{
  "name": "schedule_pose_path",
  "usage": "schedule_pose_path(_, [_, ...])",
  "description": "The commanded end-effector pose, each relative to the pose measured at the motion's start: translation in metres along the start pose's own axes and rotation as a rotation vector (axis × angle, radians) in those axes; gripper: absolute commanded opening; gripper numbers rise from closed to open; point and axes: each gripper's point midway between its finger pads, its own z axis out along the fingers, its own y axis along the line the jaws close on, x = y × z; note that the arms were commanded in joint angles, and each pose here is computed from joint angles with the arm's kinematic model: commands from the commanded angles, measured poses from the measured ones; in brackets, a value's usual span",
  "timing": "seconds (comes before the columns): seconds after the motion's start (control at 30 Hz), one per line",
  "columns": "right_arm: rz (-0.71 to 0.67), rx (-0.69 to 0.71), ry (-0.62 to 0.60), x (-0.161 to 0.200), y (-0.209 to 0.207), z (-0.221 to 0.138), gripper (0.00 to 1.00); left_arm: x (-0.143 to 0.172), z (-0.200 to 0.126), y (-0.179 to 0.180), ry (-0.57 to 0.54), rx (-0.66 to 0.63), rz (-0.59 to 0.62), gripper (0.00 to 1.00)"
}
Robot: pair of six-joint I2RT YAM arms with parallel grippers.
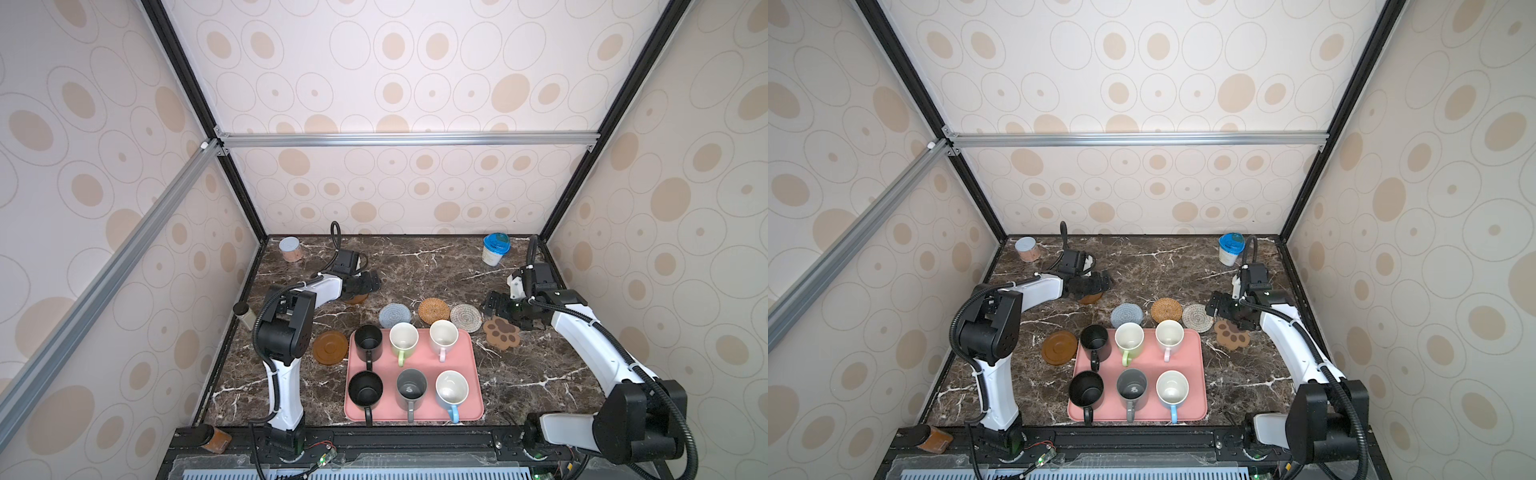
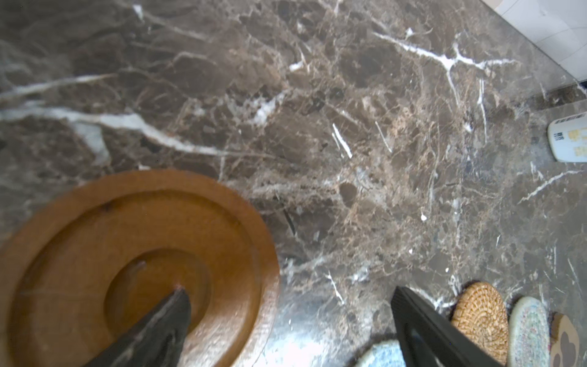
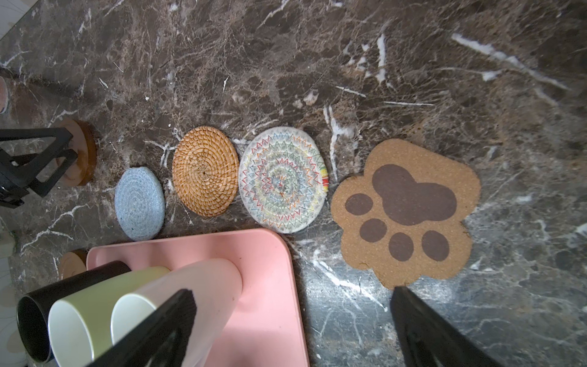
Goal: Place cups on coasters
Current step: Move the coaster to the top-center of the table.
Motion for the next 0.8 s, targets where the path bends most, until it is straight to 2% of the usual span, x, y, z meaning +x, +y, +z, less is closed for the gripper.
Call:
schedule_pose_path(0.0, [0.008,0.003,0.012,0.007,0.000,-0.003,1.00,-0.003,0.015,-0.002,0.010,0.011,-0.009,1.00])
schedule_pose_path(0.5, [0.018,0.001,0.016,0.007,0.000,-0.002,1.00,-0.021,0.064,-0.044,0.000,0.123,-0.051,1.00])
schedule_pose_path(0.77, [0.013,0.003,0.017,0.006,0.000,-0.002,1.00,-0.039,0.056,-0.056,-0.053,0.132,-0.046,1.00])
